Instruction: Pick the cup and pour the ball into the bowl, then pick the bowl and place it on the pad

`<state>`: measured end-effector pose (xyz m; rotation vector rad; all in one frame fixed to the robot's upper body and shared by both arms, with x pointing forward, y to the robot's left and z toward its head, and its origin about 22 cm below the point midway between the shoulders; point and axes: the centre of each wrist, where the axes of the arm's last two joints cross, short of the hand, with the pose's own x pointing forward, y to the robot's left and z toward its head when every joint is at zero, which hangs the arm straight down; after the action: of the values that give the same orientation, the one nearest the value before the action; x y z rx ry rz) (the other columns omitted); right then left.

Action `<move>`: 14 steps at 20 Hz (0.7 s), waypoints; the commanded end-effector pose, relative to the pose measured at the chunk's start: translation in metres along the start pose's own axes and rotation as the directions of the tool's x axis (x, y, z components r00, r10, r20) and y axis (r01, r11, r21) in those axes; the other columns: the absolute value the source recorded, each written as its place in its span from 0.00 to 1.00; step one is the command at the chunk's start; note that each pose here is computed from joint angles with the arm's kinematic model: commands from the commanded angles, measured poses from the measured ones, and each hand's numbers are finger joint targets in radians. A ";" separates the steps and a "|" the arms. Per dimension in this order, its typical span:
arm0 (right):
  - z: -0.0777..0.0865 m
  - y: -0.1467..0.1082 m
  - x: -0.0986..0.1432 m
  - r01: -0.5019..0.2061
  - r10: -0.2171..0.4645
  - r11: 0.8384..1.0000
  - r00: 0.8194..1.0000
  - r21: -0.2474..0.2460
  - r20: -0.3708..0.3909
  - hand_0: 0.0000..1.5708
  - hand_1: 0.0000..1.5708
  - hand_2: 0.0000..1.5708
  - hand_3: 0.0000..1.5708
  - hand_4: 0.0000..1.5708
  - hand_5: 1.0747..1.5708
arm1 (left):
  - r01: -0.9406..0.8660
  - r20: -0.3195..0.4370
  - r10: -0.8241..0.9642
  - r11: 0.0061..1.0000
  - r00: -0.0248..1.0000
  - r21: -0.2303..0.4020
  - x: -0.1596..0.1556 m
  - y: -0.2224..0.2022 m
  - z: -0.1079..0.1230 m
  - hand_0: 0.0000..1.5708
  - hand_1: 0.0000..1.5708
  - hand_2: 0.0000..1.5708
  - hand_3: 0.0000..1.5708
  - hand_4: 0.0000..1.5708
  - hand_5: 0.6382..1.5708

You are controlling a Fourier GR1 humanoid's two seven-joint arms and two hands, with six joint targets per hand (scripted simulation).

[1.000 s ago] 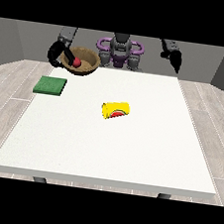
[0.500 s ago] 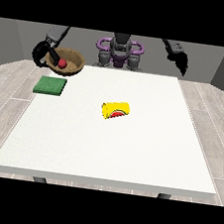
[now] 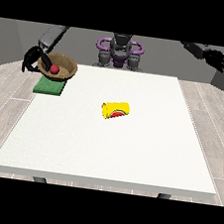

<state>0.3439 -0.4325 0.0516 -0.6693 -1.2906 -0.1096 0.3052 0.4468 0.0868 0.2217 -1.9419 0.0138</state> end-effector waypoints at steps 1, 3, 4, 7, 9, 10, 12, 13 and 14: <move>0.001 0.001 0.002 0.058 -0.057 0.998 0.998 -0.032 0.042 1.00 1.00 1.00 0.00 0.50 0.99 | -0.012 0.078 0.009 0.999 0.997 0.038 0.011 0.058 0.014 0.00 0.00 0.00 0.00 0.79 1.00; -0.003 -0.007 0.009 0.046 -0.044 0.998 0.998 -0.043 0.045 1.00 1.00 1.00 0.00 0.49 0.99 | -0.007 0.069 0.003 0.999 0.998 0.054 0.021 0.071 0.007 0.00 0.00 0.00 0.00 0.77 0.99; -0.005 -0.019 0.002 0.036 -0.034 0.999 0.999 -0.036 0.031 1.00 1.00 1.00 0.00 0.48 0.99 | -0.004 0.031 0.003 1.000 1.000 0.026 0.022 0.056 0.002 0.00 0.00 0.00 0.00 0.77 0.99; -0.001 -0.031 -0.008 0.111 -0.112 0.990 0.994 -0.087 0.000 1.00 1.00 1.00 0.16 0.35 0.98 | 0.012 0.067 -0.017 0.998 0.998 0.069 0.009 0.081 0.027 0.00 0.00 0.00 0.00 0.75 0.99; -0.010 -0.069 0.010 0.030 -0.025 0.980 0.999 -0.196 0.029 0.99 0.99 1.00 0.66 0.00 0.98 | -0.002 0.124 -0.002 1.000 0.992 0.028 0.027 0.059 0.001 0.00 0.00 0.00 0.00 0.76 0.98; -0.003 -0.073 -0.021 0.039 -0.045 0.979 0.999 -0.199 -0.024 0.78 0.78 0.90 0.83 0.00 0.96 | -0.016 0.090 0.017 1.000 0.996 -0.009 0.016 0.058 0.018 0.00 0.00 0.00 0.00 0.76 0.99; -0.005 -0.039 -0.024 0.063 -0.070 0.987 0.997 -0.149 -0.043 0.54 0.54 0.56 0.70 0.00 0.88 | 0.011 0.083 -0.013 1.000 0.996 0.018 0.032 0.053 -0.001 0.00 0.00 0.00 0.00 0.75 0.98; -0.012 -0.043 0.004 0.083 -0.085 0.991 0.996 -0.109 -0.012 0.39 0.39 0.43 0.67 0.00 0.90 | -0.008 0.121 0.003 0.999 0.993 0.040 0.024 0.065 0.002 0.00 0.00 0.00 0.00 0.75 0.98; -0.011 -0.026 0.001 0.074 -0.079 0.991 0.996 -0.115 -0.037 0.27 0.27 0.36 0.58 0.00 0.89 | -0.013 0.101 0.011 1.000 0.995 0.015 0.016 0.055 0.005 0.00 0.00 0.00 0.00 0.75 0.98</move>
<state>0.3325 -0.4679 0.0591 -0.7328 -1.2904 -0.2527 0.2841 0.4988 0.1084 0.2391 -2.0326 0.0312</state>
